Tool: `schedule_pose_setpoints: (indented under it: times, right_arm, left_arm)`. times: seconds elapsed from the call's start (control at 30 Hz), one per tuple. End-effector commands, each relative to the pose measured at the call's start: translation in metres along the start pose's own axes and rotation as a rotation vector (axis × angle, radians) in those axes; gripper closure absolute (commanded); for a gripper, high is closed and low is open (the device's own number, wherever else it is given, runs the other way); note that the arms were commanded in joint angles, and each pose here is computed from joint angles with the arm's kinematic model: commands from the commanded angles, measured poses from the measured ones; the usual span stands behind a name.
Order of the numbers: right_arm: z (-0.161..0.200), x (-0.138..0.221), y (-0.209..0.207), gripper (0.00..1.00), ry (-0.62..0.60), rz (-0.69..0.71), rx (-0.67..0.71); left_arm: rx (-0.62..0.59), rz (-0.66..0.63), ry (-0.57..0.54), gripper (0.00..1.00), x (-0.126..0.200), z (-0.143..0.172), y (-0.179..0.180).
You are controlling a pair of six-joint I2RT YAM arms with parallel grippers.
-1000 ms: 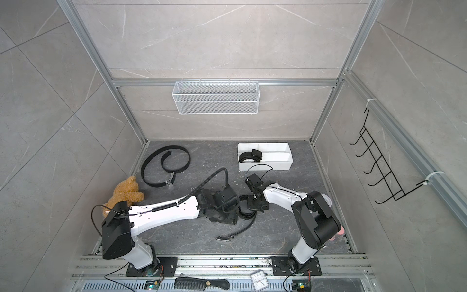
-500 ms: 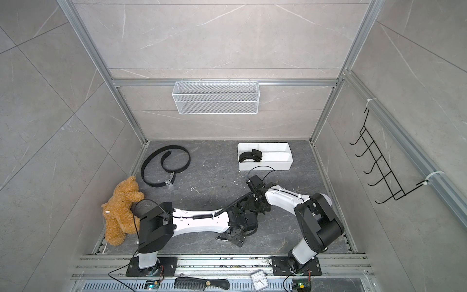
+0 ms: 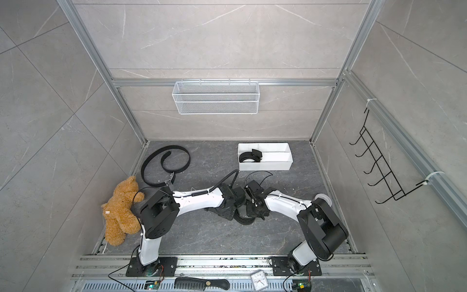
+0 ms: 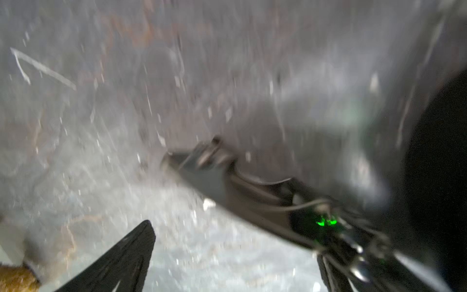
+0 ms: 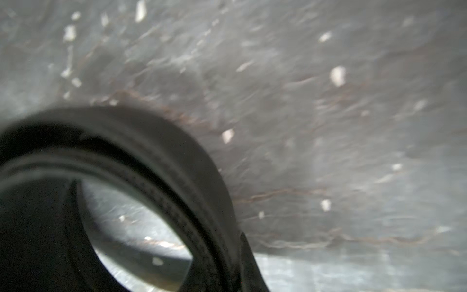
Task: Place the belts into the storage roll
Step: Roll the belt at the center of the board.
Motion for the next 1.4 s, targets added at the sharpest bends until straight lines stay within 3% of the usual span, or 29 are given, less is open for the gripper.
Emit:
schedule_pose_setpoints:
  times: [0.0,0.13,0.3,0.47,0.6,0.83,1.07,1.17,1.37]
  right_arm:
    - [0.027,-0.004,-0.01,1.0,0.081,0.039,0.004]
    - [0.029,-0.004,-0.01,1.0,0.086,0.062,0.005]
    - [0.024,-0.003,-0.015,1.0,0.056,0.106,-0.029]
    - [0.02,-0.002,-0.015,1.0,0.029,0.12,-0.056]
    - [0.017,-0.001,-0.013,1.0,0.012,0.126,-0.061]
    - [0.019,-0.003,-0.012,1.0,0.008,0.134,-0.05]
    - [0.023,-0.006,-0.01,1.0,0.005,0.125,-0.036]
    - [0.024,-0.004,-0.01,1.0,0.004,0.127,-0.03]
    - [0.023,0.001,-0.01,1.0,-0.011,0.13,-0.023]
  left_arm:
    - [-0.049,-0.054,-0.047,0.01,-0.016,-0.029,0.016]
    - [-0.065,0.0,-0.054,0.01,-0.011,-0.036,0.011]
    - [0.056,0.091,-0.128,0.01,0.011,-0.018,0.018]
    - [0.144,0.275,-0.268,0.01,0.042,-0.011,0.015]
    - [0.174,0.407,-0.291,0.03,0.048,-0.002,0.005]
    - [0.478,0.736,-0.328,0.06,0.048,0.019,-0.012]
    - [0.472,0.68,-0.436,0.03,0.055,-0.009,0.001]
    - [0.37,0.633,-0.438,0.05,0.054,-0.016,-0.001]
    - [0.235,0.536,-0.294,0.3,0.034,-0.006,-0.014]
Point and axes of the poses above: each gripper's point midway between its finger pads, its own x axis back along the fingers, its own y axis along the line the jaws close on, z = x × y, the point moved 2 cm from there along x, back along the fingers, and after that the axes turned 13 degrees about -x, right-handed, at the moved point
